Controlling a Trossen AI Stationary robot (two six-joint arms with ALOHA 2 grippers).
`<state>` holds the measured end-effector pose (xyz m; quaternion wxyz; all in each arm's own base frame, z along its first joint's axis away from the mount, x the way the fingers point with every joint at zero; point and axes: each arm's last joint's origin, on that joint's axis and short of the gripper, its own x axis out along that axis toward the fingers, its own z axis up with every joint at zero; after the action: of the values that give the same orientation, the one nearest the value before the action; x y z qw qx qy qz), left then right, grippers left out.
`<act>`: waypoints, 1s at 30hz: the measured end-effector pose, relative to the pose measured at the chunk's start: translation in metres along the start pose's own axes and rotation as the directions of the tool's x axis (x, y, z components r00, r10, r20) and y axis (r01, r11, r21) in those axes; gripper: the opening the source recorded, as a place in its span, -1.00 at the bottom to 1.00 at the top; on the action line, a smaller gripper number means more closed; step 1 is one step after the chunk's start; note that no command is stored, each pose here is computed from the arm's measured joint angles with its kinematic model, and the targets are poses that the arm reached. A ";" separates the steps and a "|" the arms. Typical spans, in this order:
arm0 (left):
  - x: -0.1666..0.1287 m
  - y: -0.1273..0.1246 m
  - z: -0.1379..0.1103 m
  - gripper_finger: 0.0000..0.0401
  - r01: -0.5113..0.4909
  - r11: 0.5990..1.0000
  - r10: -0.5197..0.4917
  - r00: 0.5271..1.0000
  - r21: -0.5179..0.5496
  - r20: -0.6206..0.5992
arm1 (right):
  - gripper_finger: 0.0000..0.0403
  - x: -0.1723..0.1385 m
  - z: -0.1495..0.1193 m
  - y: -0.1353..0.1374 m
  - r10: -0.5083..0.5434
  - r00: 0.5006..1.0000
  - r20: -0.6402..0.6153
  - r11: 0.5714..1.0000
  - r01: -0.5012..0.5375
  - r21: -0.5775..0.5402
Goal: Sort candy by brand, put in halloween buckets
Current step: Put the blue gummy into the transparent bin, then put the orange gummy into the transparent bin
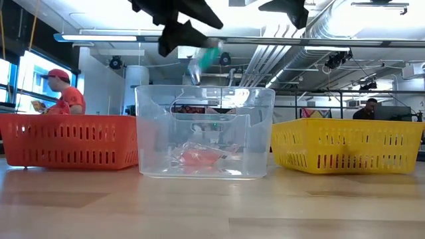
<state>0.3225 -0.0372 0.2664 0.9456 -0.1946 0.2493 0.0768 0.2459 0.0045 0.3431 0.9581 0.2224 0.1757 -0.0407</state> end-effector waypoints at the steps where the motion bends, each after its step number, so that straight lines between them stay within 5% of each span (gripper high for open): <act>1: -0.002 0.000 0.001 -0.04 0.011 1.000 -0.011 1.000 -0.010 -0.001 | 0.15 0.000 0.000 0.000 0.000 1.000 0.000 1.000 0.000 0.002; 10: 0.001 -0.009 -0.025 0.08 0.044 0.997 -0.049 0.995 -0.058 -0.091 | 0.15 0.000 0.000 -0.001 -0.030 0.999 0.015 1.000 0.030 0.011; 17: -0.025 -0.027 -0.043 0.08 0.050 0.998 -0.056 0.974 -0.035 -0.221 | 0.15 0.000 0.001 -0.001 -0.031 0.999 0.016 0.999 0.031 0.009; 22: -0.044 -0.033 -0.051 0.08 -0.089 0.990 0.065 0.977 -0.114 -0.202 | 0.15 0.000 0.001 -0.001 -0.039 0.999 0.020 0.999 0.038 0.029; 26: -0.056 -0.019 -0.035 0.08 -0.174 0.952 0.149 0.982 -0.252 -0.115 | 0.15 0.000 0.001 -0.002 -0.080 0.996 0.041 0.995 0.078 0.063; 30: -0.054 0.031 -0.004 0.08 -0.248 0.914 0.233 0.969 -0.322 -0.085 | 0.15 -0.001 0.003 -0.005 -0.174 0.981 0.089 0.982 0.167 0.087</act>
<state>0.2665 -0.0136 0.2801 0.8771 -0.3196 0.2762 0.2286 0.2455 -0.0013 0.3435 0.9489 0.2420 0.1459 -0.1402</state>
